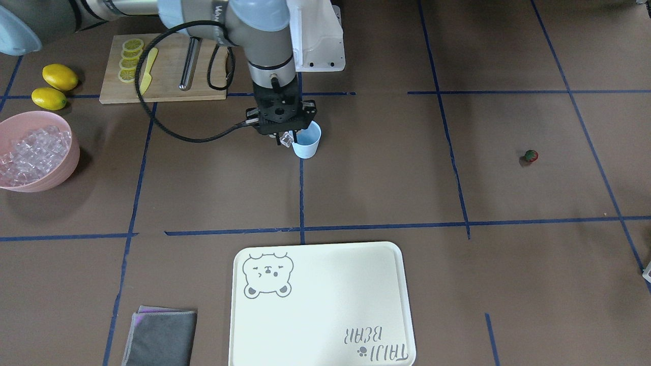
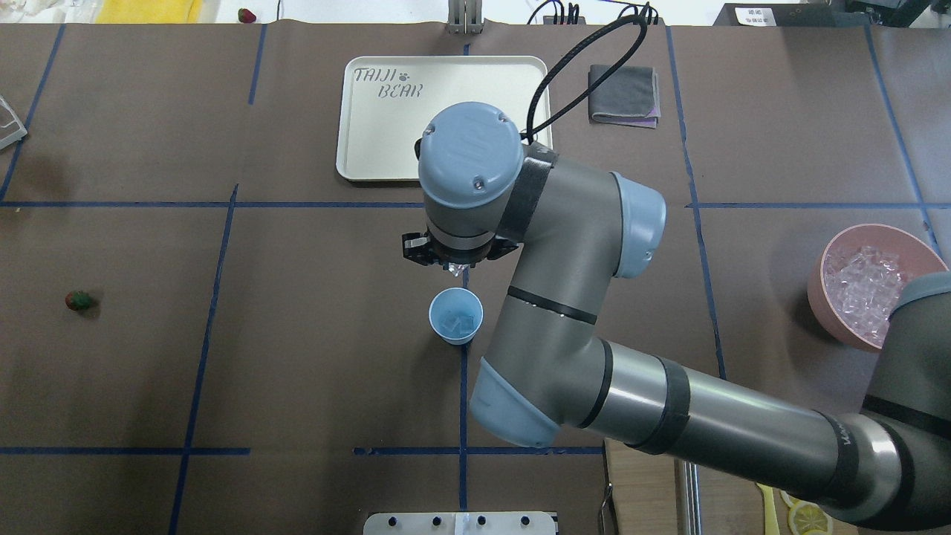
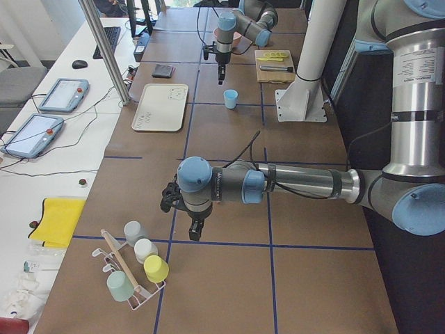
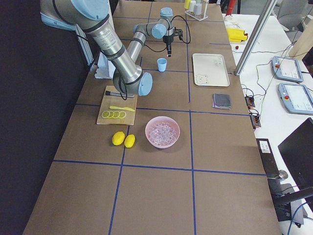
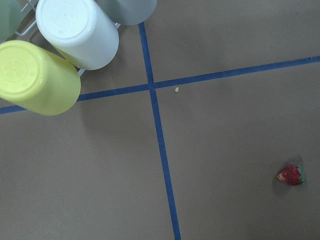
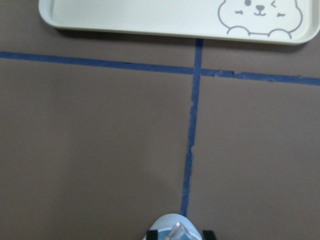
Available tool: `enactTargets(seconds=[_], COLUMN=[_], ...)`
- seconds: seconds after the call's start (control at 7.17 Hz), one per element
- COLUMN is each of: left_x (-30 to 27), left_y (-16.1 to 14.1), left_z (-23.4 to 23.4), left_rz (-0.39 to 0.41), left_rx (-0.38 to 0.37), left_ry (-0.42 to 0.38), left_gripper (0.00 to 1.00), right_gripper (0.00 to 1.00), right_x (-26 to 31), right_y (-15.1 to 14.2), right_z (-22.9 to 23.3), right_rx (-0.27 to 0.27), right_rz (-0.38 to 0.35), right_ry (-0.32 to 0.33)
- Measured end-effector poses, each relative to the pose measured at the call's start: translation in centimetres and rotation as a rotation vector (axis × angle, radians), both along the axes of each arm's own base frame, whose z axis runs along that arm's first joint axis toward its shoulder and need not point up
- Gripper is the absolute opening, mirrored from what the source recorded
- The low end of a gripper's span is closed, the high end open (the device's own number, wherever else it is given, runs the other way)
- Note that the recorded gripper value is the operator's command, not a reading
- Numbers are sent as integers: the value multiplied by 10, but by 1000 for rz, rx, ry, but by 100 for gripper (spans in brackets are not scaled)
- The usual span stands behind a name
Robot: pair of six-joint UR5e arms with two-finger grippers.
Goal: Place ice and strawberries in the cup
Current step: 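Carry the ice cube over the light-blue cup, then open the right gripper to drop the ice cube into the cup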
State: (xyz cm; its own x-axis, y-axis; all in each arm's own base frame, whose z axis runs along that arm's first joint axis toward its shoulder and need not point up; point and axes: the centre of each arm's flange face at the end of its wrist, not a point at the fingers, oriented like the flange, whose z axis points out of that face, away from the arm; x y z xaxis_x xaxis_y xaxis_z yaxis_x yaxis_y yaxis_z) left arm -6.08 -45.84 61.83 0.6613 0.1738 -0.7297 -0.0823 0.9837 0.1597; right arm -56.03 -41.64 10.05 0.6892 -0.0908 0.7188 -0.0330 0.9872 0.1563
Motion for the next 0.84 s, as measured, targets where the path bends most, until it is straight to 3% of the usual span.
enactTargets(seconds=[0.28,0.56,0.84], left_x=[0,0,0], left_y=[0,0,0], left_z=[0,-1,-1], left_rz=[0,0,0], left_rx=[1,1,1], left_ry=[0,0,0], left_gripper=[100,100,100], right_gripper=[0,0,99], right_x=[-25,-31,-32], right_y=[27,34,36], right_z=[6,20,24], right_rx=[6,0,-2], right_rz=[-13,-21,-23], right_ry=[25,50,58])
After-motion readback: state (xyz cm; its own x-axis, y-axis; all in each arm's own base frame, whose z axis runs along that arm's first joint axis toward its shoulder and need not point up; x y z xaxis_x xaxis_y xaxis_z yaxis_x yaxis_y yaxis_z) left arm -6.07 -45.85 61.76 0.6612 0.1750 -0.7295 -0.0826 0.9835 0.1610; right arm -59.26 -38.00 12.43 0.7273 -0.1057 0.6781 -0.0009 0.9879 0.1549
